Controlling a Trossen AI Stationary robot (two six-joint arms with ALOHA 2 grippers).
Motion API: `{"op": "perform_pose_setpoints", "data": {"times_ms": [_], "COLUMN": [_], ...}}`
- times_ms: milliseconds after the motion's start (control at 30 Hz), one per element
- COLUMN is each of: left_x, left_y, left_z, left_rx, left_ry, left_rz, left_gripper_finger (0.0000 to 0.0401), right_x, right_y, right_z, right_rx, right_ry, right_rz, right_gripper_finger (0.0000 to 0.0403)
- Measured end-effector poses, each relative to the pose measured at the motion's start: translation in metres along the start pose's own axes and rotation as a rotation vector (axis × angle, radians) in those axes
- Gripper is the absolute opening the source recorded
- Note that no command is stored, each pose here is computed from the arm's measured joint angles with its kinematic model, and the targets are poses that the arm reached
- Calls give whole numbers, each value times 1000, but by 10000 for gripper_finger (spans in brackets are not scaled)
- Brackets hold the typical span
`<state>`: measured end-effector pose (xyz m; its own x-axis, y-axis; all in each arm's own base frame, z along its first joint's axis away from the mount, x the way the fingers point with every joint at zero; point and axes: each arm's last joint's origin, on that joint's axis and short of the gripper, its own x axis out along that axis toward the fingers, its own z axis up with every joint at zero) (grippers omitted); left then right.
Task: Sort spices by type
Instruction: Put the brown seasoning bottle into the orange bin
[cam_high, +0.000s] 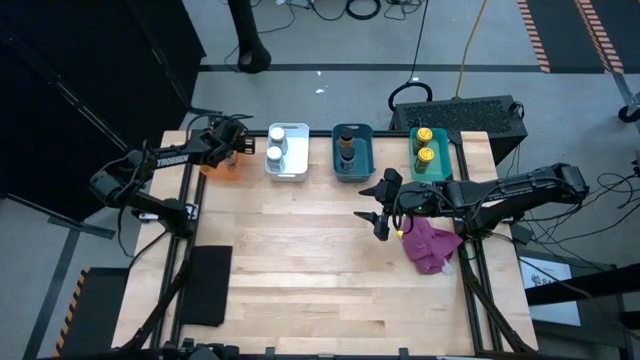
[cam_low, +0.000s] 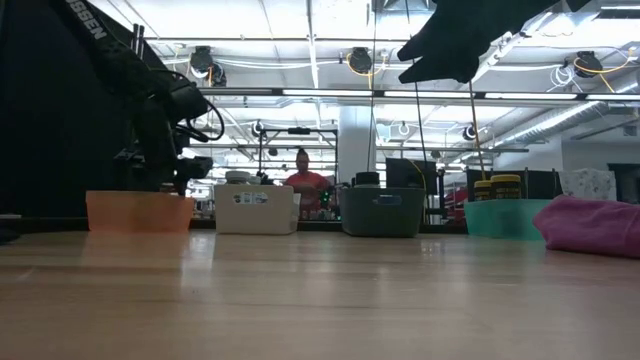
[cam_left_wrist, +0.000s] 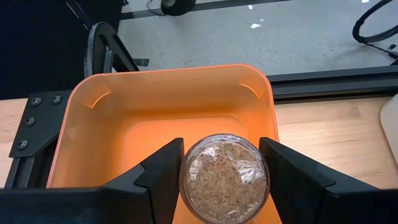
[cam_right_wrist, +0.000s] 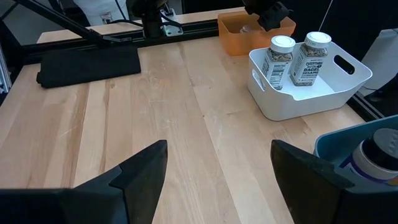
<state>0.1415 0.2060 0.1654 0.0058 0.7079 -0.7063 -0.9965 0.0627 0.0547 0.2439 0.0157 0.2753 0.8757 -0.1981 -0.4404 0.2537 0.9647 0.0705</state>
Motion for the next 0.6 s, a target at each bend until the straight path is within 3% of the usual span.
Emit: {"op": "perform_pose_setpoints", "data": {"times_ms": [600], "left_x": [0], "left_y": [-1], "left_z": [0], "left_rx": [0], "left_ry": [3], "left_rz": [-14], "left_gripper_finger": [227], "right_x": [0], "right_y": [0], "right_z": [0], "right_rx": [0], "right_ry": [0], "right_rz": [0], "right_gripper_finger": [267]}}
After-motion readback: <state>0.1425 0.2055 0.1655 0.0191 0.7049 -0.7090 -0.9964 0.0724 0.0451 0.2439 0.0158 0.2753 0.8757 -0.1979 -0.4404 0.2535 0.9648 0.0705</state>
